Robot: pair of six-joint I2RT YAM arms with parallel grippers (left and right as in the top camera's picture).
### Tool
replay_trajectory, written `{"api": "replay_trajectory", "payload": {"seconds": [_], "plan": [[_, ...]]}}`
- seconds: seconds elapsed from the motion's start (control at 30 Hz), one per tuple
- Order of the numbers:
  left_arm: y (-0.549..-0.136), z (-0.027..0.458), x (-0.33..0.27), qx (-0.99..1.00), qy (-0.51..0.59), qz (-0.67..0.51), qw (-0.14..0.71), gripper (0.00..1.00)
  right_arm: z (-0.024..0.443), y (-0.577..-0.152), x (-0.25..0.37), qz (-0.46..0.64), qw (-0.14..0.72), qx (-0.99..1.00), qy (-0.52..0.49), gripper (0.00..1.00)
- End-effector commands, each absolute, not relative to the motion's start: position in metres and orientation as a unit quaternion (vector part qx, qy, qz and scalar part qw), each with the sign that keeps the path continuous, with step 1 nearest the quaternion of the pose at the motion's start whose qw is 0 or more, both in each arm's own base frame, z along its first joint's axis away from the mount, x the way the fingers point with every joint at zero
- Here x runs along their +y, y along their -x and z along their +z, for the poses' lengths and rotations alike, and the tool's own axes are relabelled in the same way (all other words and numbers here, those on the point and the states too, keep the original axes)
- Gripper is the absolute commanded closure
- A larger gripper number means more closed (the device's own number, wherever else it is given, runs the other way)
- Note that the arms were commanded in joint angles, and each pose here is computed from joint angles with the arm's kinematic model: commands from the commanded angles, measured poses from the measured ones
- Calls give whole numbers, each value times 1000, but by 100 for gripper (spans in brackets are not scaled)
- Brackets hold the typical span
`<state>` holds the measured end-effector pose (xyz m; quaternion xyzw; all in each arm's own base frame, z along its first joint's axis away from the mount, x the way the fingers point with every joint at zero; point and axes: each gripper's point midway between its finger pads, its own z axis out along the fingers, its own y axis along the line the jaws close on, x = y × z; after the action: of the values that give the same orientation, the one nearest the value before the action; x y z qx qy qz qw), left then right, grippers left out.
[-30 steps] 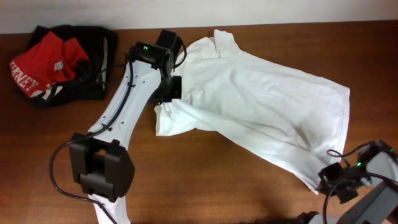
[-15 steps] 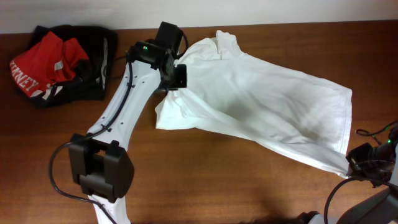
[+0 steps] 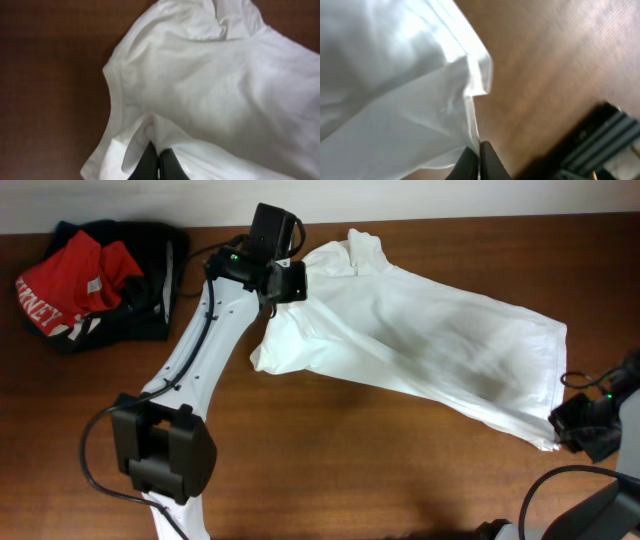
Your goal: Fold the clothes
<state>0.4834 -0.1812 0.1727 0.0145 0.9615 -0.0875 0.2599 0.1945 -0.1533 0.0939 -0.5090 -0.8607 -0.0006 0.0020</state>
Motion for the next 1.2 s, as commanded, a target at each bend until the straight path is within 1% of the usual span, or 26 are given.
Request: {"api": "replay_trajectory", "payload": {"seconds": [0.0,0.2,0.27,0.33,0.37,0.43,0.47,0.5,0.53,0.6,0.63,0.67,0.73,0.77,0.9,0.93,0.97,1.0,1.07,1.1,1.17], "plan": [[-497,146,-182,964,-19,-76,254,99,92,-214,-151,3,-25,-872,489,95],[-506,116,-186,967,-19,-72,243,99,96,-251,-166,12,-103,-875,473,96],[-508,108,-186,968,-19,-70,238,99,94,-256,-173,23,-114,-876,467,96],[-508,100,-186,970,-19,-67,231,99,86,-255,-183,47,-106,-876,469,96],[-508,97,-186,971,-19,-66,228,86,80,-257,-185,49,-101,-876,469,95],[-509,97,-186,971,-19,-67,230,85,74,-260,-189,52,-100,-880,462,92],[-509,98,-186,970,-19,-67,232,84,71,-264,-191,54,-103,-883,455,86],[-510,98,-186,970,-19,-68,234,82,70,-265,-191,53,-103,-884,452,70],[-511,98,-186,970,-19,-68,235,81,71,-265,-190,51,-101,-885,452,49],[-513,99,-180,969,-15,-50,242,73,80,-263,-185,39,-87,-888,450,5],[-514,101,-179,968,-24,-46,244,59,87,-261,-184,38,-80,-889,449,1],[-513,104,-179,969,-26,-46,241,48,96,-259,-183,38,-73,-890,448,1],[-508,111,-176,972,-26,-43,229,41,116,-256,-181,35,-60,-892,448,1],[-506,112,-175,973,-26,-41,224,39,125,-257,-177,26,-56,-893,445,1],[-483,99,-191,980,-64,-82,170,43,134,-277,-131,-91,-61,-923,368,1],[-480,95,-194,981,-68,-89,159,48,131,-278,-124,-99,-56,-925,362,1],[-477,89,-196,982,-70,-92,149,56,128,-278,-119,-100,-53,-928,356,4],[-475,80,-197,984,-71,-91,139,64,123,-280,-113,-101,-51,-931,347,15],[-472,60,-197,987,-71,-84,116,79,112,-284,-102,-102,-51,-937,330,32],[-469,48,-196,989,-70,-80,102,82,104,-287,-94,-104,-51,-942,317,43],[-464,33,-191,992,-68,-71,81,92,95,-292,-81,-104,-54,-949,294,59]]}}
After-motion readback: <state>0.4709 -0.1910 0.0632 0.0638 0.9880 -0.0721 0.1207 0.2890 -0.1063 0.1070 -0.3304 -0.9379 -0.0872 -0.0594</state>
